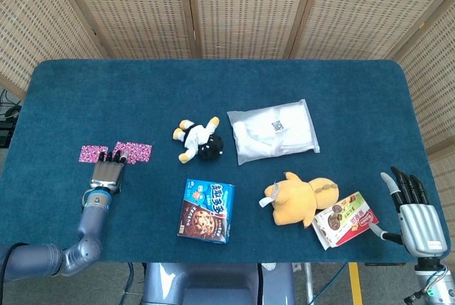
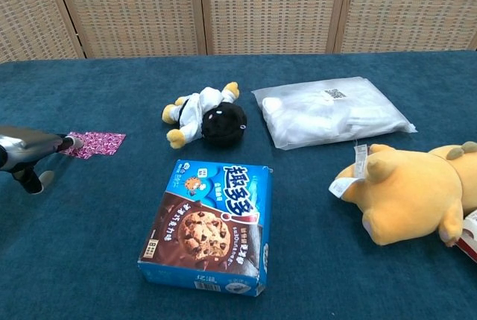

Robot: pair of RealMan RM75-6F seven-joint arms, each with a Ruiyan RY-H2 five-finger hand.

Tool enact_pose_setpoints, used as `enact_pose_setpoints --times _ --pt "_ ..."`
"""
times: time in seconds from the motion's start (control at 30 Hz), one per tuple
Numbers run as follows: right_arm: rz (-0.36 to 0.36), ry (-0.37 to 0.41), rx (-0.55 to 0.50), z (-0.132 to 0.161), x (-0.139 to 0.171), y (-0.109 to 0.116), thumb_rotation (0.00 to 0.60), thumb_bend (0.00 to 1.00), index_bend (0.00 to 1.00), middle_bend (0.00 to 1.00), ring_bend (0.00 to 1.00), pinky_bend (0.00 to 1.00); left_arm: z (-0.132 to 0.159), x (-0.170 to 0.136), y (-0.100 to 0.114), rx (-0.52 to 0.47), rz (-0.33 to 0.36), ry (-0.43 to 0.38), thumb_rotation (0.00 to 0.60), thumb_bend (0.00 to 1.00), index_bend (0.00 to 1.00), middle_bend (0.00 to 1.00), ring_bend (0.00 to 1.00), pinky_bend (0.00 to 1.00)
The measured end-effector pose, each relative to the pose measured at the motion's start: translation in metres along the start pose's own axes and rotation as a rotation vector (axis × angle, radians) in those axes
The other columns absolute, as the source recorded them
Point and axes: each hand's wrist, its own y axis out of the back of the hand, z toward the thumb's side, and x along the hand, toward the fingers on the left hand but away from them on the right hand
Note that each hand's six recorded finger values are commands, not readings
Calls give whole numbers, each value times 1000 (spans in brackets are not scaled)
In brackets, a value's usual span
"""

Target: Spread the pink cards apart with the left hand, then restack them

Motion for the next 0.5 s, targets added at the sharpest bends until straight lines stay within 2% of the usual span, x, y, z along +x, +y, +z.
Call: enact_pose_setpoints --times 0.5 --pt "-5 4 1 1 0 1 600 28 0 0 0 0 0 -19 -8 -10 -11 -27 600 659 0 0 0 0"
